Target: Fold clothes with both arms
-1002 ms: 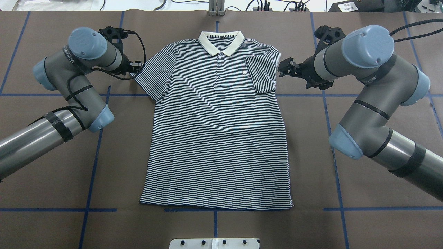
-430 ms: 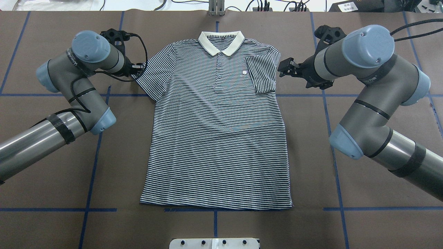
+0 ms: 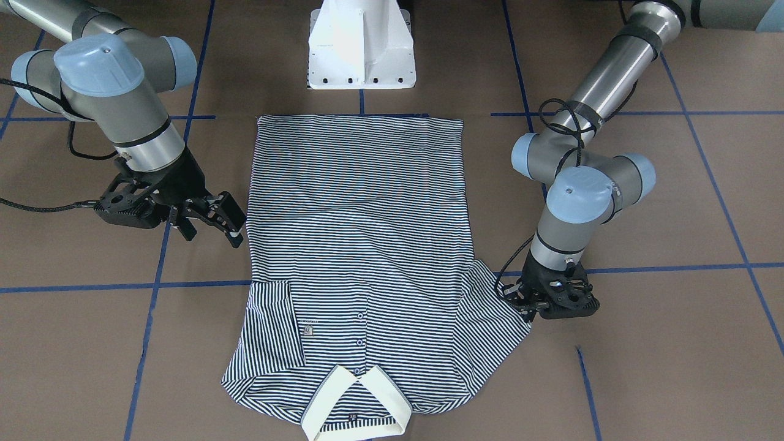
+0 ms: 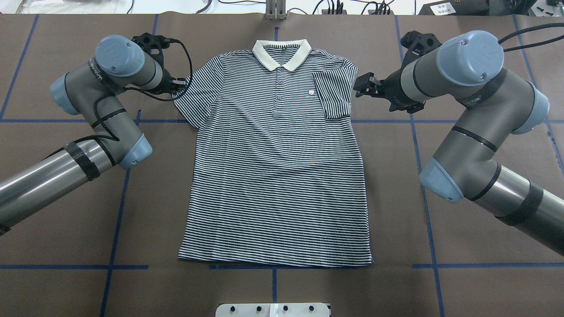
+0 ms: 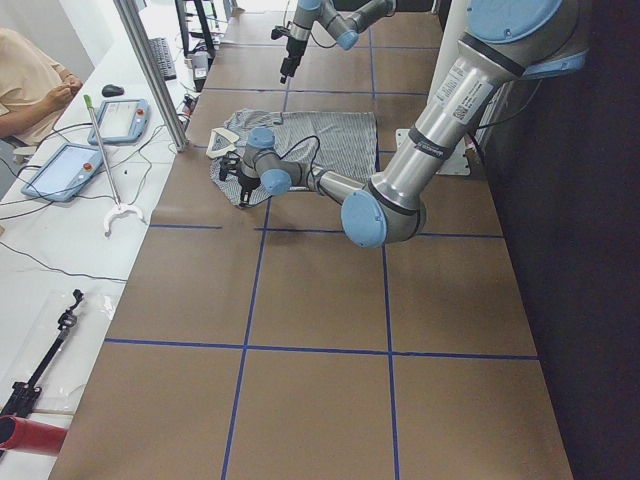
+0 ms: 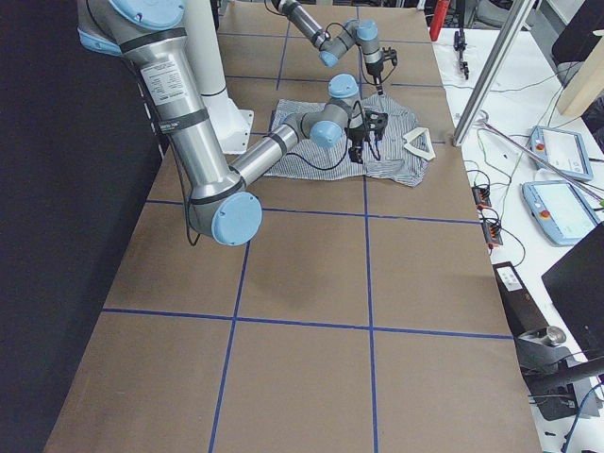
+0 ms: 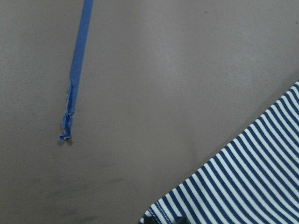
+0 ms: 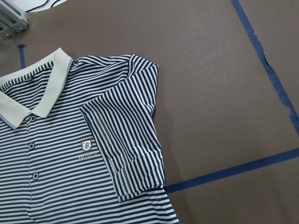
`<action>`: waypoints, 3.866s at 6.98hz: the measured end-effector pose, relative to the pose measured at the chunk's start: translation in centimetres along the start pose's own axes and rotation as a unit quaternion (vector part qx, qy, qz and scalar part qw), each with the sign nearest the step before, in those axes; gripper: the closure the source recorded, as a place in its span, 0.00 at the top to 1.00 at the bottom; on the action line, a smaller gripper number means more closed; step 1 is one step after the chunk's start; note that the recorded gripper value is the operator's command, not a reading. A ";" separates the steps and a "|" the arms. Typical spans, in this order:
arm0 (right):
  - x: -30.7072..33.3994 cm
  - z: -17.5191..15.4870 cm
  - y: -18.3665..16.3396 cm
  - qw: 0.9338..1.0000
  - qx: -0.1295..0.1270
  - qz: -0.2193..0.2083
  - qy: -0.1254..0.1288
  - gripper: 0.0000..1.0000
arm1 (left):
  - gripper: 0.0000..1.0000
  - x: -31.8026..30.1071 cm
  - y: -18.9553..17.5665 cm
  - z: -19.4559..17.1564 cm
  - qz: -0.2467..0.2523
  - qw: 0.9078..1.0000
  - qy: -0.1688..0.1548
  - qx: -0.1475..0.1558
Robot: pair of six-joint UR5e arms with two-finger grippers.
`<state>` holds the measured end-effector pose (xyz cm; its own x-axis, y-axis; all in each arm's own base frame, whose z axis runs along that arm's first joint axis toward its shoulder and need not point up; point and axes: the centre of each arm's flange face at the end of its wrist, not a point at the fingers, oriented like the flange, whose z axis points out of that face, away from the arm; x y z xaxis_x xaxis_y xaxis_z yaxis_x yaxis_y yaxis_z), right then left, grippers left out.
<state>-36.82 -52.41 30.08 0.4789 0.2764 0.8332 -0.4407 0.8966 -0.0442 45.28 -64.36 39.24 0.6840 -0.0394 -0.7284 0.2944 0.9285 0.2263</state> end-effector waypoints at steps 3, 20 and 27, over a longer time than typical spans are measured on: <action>0.1 -0.3 0.1 1.000 0.001 0.000 -0.002 1.00 | 0.00 3.6 -1.0 -2.9 -0.009 1.000 0.026 0.010; 1.6 -2.2 2.4 1.000 -0.001 0.019 -0.008 0.98 | 0.87 15.2 2.7 -9.3 -0.038 0.993 0.112 -0.025; 5.2 -1.6 34.0 0.988 0.005 0.130 0.078 0.62 | 0.93 9.8 7.2 -11.7 -0.031 0.987 0.143 -0.071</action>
<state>-48.10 -19.89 32.03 0.4593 0.5477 0.6993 -0.5717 0.7849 -0.2391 46.29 -53.73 26.21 0.4457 -0.0112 -0.8951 0.2194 0.9708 0.0971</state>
